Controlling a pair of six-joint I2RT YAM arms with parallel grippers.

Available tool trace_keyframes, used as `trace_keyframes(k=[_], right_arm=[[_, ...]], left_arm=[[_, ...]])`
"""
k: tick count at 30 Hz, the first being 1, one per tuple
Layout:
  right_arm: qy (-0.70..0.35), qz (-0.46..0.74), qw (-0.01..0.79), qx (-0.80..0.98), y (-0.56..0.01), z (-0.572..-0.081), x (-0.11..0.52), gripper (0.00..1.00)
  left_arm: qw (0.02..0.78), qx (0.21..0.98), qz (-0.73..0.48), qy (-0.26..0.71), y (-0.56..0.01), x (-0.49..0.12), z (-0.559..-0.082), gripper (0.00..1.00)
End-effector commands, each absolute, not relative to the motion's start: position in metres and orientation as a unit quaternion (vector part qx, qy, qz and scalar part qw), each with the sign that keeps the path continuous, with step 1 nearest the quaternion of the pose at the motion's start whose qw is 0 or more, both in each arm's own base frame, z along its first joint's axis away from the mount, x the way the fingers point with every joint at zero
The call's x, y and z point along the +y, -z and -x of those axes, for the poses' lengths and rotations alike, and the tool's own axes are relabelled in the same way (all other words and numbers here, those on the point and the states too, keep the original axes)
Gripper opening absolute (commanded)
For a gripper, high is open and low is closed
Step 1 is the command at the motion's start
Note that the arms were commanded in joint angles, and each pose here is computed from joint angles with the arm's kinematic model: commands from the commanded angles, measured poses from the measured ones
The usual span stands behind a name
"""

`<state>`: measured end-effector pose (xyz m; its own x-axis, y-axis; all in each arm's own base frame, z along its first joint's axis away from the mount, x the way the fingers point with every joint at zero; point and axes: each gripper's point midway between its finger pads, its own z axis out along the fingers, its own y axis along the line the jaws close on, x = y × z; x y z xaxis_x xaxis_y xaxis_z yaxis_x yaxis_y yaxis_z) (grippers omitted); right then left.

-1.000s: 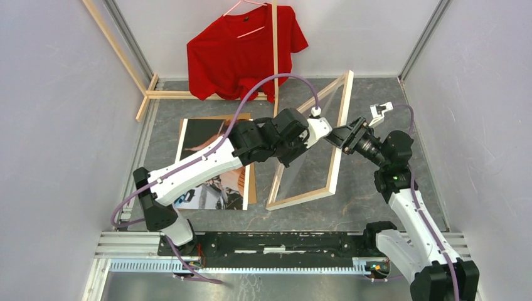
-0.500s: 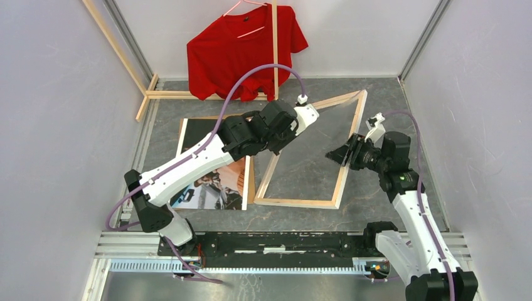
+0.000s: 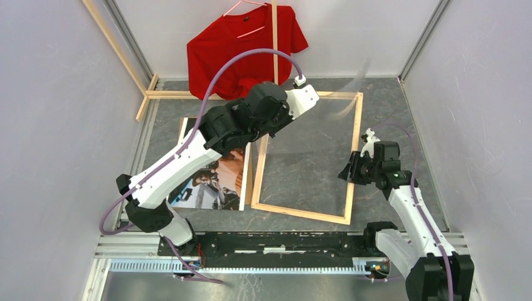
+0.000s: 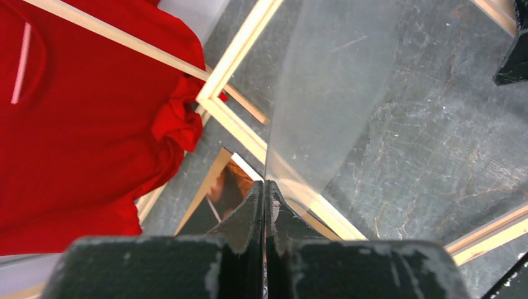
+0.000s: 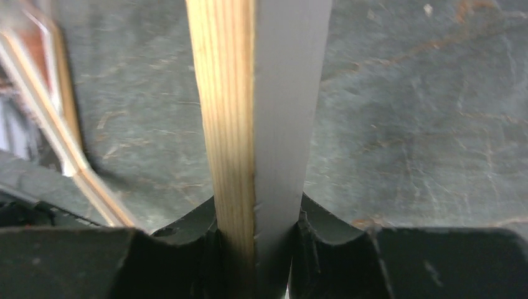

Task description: Put the photo into the frame

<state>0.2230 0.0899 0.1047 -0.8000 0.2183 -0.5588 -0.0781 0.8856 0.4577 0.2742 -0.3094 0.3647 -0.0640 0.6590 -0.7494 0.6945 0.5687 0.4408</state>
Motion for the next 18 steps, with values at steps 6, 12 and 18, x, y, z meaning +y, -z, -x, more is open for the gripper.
trace_keyframes(k=[6,12,18], right_arm=[[-0.177,-0.031,0.325,0.928,-0.077,-0.243,0.071,0.20],[-0.156,-0.033,0.311,0.937,-0.061,-0.248,0.065,0.19],[-0.123,-0.045,0.275,0.953,-0.026,-0.245,0.055,0.19]], left_arm=[[0.486,0.713,-0.505,0.028,-0.375,-0.305,-0.260,0.02],[0.489,0.703,-0.516,0.014,-0.383,-0.289,-0.255,0.02],[0.506,0.698,-0.507,0.013,-0.397,-0.276,-0.250,0.02]])
